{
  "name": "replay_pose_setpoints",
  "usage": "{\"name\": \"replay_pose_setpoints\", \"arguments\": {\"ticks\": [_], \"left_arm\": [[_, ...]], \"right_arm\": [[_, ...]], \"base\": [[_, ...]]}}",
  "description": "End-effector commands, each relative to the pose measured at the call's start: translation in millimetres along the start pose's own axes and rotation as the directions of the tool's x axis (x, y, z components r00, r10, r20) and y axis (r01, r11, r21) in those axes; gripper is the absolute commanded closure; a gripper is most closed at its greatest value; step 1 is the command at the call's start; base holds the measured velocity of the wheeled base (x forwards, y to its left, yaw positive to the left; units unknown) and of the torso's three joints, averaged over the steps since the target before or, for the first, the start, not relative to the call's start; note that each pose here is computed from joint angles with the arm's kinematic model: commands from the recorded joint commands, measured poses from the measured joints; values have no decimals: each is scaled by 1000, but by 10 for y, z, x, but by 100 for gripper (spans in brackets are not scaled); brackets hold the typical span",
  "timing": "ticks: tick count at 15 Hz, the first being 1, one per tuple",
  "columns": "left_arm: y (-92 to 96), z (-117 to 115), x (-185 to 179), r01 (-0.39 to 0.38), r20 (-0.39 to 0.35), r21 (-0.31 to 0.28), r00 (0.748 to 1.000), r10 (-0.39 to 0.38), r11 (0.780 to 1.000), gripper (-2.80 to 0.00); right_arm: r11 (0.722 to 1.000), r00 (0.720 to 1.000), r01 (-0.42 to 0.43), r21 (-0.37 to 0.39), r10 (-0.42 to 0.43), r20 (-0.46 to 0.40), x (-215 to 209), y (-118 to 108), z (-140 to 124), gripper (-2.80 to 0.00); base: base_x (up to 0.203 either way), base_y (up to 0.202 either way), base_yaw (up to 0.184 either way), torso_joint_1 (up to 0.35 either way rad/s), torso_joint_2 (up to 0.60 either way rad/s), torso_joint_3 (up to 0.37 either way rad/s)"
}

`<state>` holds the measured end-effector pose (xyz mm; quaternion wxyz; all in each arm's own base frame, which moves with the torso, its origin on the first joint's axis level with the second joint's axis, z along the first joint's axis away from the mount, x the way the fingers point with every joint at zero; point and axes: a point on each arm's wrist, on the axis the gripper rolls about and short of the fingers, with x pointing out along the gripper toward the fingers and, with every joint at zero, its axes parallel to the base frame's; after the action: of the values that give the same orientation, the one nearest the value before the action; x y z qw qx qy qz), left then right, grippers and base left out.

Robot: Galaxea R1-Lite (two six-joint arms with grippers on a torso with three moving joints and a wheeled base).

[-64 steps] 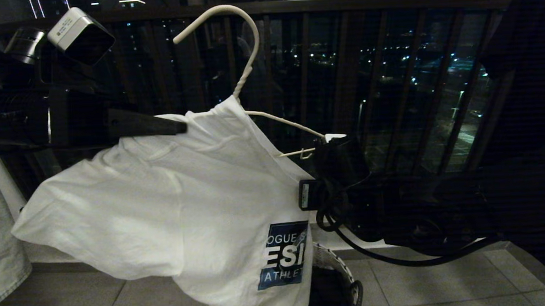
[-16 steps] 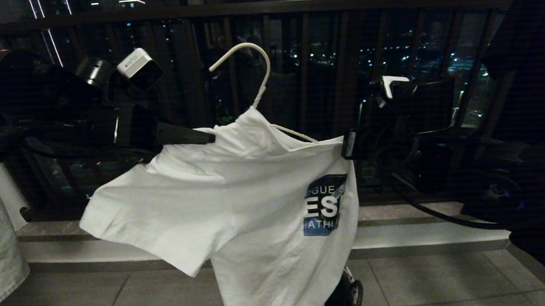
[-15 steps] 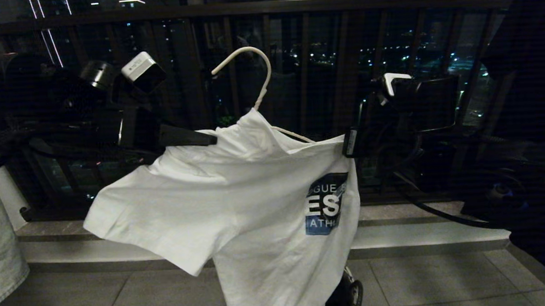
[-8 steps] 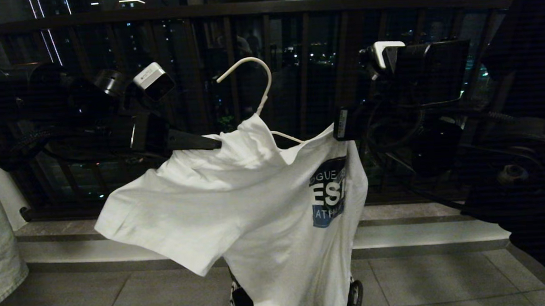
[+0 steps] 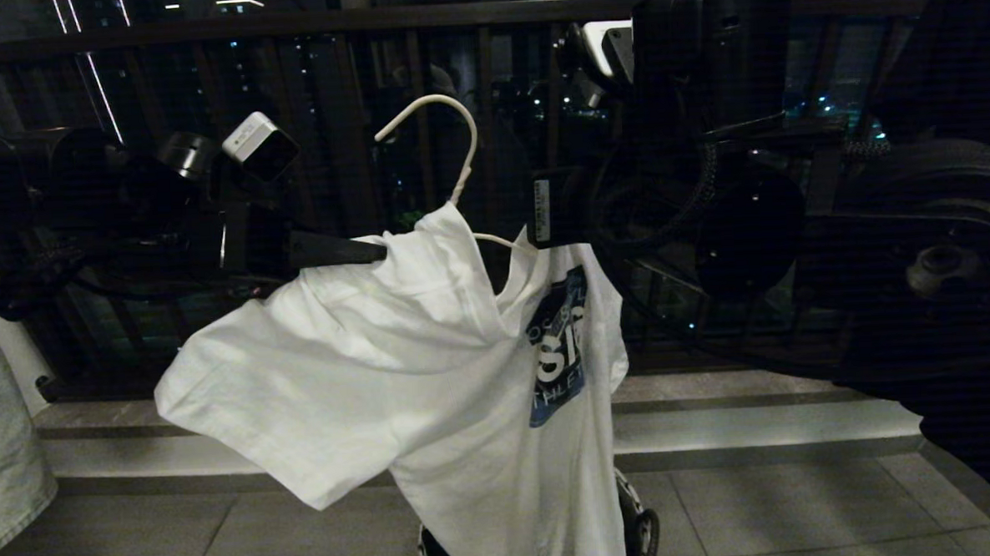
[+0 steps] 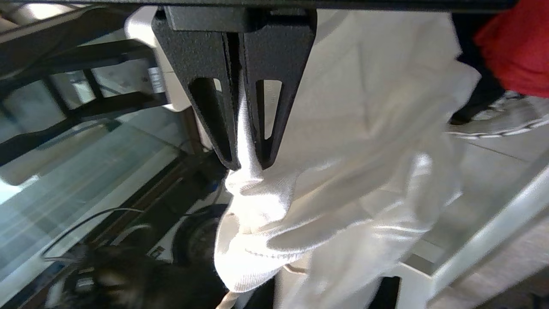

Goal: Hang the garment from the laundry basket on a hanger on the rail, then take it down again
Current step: Hang the clothes on the clothes rack

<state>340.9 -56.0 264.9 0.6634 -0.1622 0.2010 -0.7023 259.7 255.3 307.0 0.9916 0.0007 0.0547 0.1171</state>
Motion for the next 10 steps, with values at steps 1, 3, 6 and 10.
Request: {"name": "replay_pose_setpoints", "arguments": {"ticks": [1,3,6,10], "left_arm": [[98,-72,-14,3,6,2,1000,-3,1000,0],[216,-130,-7,3,7,23,1000,-3,1000,0],[364,-181,-5,2,7,25,1000,-2,1000,0],[560,-252,-20,-4,11,34,1000,4,999,0]], "right_arm": [[1000,1000,16,-12,-16,-2,32,123,81,0],[998,998,51,-42,-52,-34,54,160,121,0],[994,994,84,-77,-89,-68,91,207,89,0],[986,983,80,-148,-102,-151,141,248,5,0]], "base": [[0,0,0,0,0,0],[0,0,0,0,0,0],[0,0,0,0,0,0],[0,0,0,0,0,0]]}}
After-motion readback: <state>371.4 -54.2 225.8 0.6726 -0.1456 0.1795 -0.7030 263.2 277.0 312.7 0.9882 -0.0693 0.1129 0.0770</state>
